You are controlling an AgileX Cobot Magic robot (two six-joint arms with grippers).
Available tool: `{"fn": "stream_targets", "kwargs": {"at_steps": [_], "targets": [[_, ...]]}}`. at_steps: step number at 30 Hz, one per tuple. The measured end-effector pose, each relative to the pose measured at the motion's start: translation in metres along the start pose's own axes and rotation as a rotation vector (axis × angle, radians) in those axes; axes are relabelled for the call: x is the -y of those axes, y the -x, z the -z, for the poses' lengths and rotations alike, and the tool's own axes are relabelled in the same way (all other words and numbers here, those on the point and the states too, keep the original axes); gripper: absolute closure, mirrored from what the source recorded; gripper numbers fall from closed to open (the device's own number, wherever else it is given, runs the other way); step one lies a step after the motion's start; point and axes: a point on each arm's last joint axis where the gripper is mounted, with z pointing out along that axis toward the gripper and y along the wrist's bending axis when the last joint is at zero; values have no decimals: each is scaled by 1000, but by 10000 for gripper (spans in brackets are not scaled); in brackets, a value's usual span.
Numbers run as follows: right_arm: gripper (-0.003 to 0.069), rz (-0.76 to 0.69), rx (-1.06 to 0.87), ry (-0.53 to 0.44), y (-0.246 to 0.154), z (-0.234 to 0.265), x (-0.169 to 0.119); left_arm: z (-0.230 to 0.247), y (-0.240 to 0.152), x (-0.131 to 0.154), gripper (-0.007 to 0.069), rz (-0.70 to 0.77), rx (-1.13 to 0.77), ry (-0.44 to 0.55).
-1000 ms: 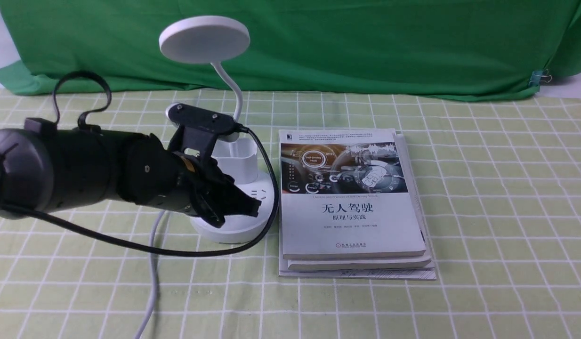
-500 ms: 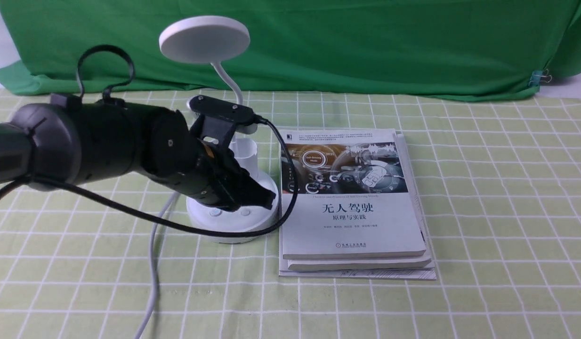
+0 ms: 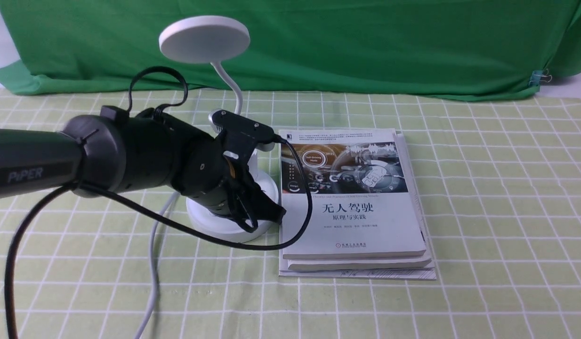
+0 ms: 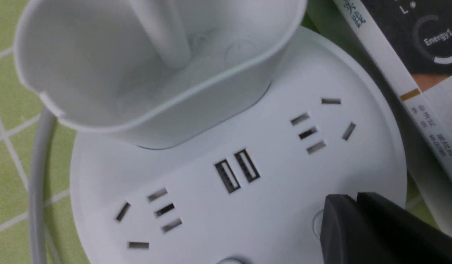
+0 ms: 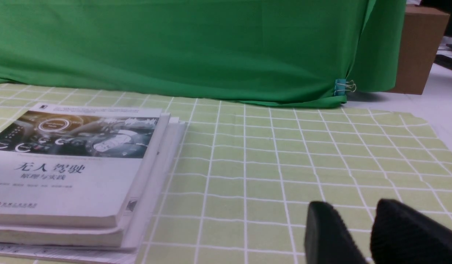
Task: Turn on the table lamp on the green coffee tablecloth with your hand.
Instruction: 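Press the power button on the lamp base to turn the lamp on with the left gripper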
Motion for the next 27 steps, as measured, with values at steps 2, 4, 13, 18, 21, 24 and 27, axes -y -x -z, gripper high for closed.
{"fn": "stream_targets", "kwargs": {"at_steps": [2,4,13,18,21,24,27], "targets": [[414,0,0,0,0,0,0,0,1,0,606,-1,1,0],[414,0,0,0,0,0,0,0,1,0,606,0,2,0],[414,0,0,0,0,0,0,-3,0,-3,606,73,-9,-9],[414,0,0,0,0,0,0,-5,0,-10,606,120,-21,-42],[414,0,0,0,0,0,0,-5,1,-11,606,119,-16,-44],[414,0,0,0,0,0,0,-1,2,-11,606,116,-5,-43],[414,0,0,0,0,0,0,8,2,-11,606,119,3,-43]]}}
